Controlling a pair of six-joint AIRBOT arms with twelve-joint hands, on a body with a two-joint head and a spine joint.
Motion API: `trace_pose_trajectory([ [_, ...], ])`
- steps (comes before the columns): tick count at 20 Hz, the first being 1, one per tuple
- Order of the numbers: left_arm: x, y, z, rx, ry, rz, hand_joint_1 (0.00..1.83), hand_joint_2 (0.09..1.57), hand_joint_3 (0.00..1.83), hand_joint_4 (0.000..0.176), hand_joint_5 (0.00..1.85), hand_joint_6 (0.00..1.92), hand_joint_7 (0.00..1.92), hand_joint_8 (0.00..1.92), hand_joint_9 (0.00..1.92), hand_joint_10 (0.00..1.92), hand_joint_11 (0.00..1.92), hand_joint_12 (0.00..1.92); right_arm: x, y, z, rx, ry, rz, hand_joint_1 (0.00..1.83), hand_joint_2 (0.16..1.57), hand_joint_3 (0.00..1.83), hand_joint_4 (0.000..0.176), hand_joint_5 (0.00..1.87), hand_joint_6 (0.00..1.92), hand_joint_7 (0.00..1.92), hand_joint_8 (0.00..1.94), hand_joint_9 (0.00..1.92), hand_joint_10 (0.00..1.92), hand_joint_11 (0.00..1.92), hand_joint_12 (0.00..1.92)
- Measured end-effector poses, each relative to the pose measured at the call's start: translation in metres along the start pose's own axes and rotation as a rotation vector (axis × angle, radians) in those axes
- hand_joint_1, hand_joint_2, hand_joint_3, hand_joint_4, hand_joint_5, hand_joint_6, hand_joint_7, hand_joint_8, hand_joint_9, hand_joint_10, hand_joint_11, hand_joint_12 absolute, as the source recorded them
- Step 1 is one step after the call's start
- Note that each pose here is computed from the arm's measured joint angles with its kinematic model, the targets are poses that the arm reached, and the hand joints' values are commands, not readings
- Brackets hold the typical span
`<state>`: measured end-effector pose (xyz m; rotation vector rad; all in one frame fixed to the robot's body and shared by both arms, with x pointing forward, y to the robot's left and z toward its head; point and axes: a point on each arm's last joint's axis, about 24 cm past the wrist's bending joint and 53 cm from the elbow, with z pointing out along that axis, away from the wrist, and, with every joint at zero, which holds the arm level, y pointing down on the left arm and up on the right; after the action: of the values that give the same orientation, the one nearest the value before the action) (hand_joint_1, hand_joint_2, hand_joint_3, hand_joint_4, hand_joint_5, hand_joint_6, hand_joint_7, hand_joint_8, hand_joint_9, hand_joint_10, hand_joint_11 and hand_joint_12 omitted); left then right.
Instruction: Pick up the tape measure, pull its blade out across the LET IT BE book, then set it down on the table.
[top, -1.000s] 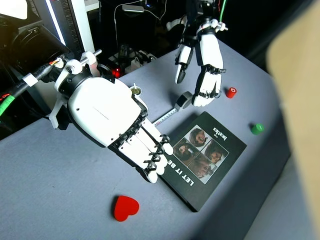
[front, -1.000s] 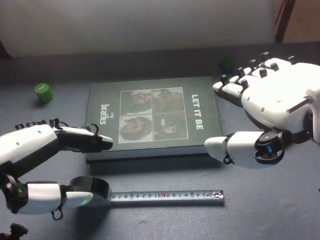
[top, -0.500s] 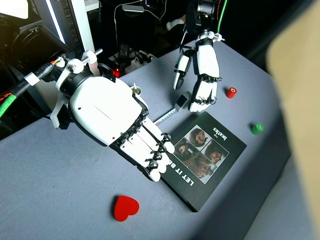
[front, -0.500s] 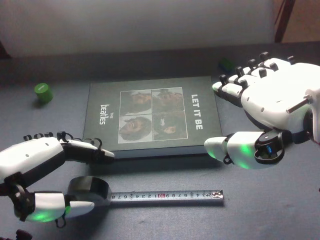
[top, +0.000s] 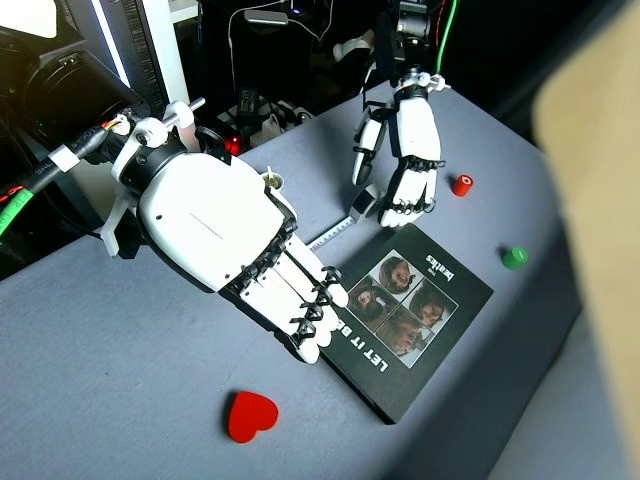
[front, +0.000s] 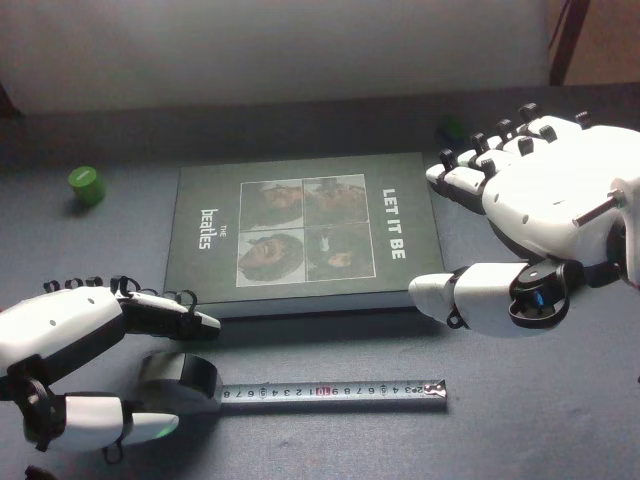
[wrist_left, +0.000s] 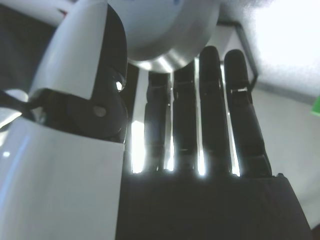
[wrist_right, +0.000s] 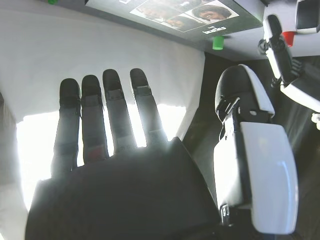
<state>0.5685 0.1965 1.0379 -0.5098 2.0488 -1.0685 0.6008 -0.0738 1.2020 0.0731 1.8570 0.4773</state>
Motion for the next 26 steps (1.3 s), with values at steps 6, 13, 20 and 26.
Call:
trace_pose_trajectory([
  [6,0.002,0.002,0.002,-0.001,-0.002,0.014,1.11,1.06,0.00,0.000,0.60,0.00,0.59,0.00,0.53,0.00,0.25,0.70,0.000,0.000,0.000,-0.002,0.001,0.000,0.00,1.15,0.00,0.039,0.11,0.00,0.15,0.00,0.11,0.00,0.00,0.42],
  [13,0.006,0.005,0.005,0.001,0.003,0.031,1.40,1.02,0.00,0.000,1.11,0.47,1.20,0.60,1.20,0.87,1.19,0.68,0.000,0.001,0.000,-0.006,0.001,-0.001,0.00,1.15,0.00,0.039,0.11,0.00,0.17,0.01,0.13,0.01,0.00,0.44],
  [20,0.016,-0.003,0.007,0.019,0.022,0.018,1.40,1.04,0.00,0.000,1.08,0.56,1.14,0.69,1.13,0.99,1.27,0.59,0.000,0.002,0.000,-0.010,-0.002,-0.005,0.00,1.15,0.00,0.038,0.13,0.00,0.18,0.00,0.14,0.00,0.00,0.45],
  [26,-0.029,-0.058,0.011,0.097,-0.039,0.044,1.40,1.04,0.00,0.000,1.08,0.57,1.11,0.72,1.15,0.97,1.26,0.59,-0.020,0.012,-0.001,-0.048,-0.074,0.021,0.00,1.15,0.00,0.039,0.12,0.00,0.19,0.00,0.14,0.00,0.00,0.45],
])
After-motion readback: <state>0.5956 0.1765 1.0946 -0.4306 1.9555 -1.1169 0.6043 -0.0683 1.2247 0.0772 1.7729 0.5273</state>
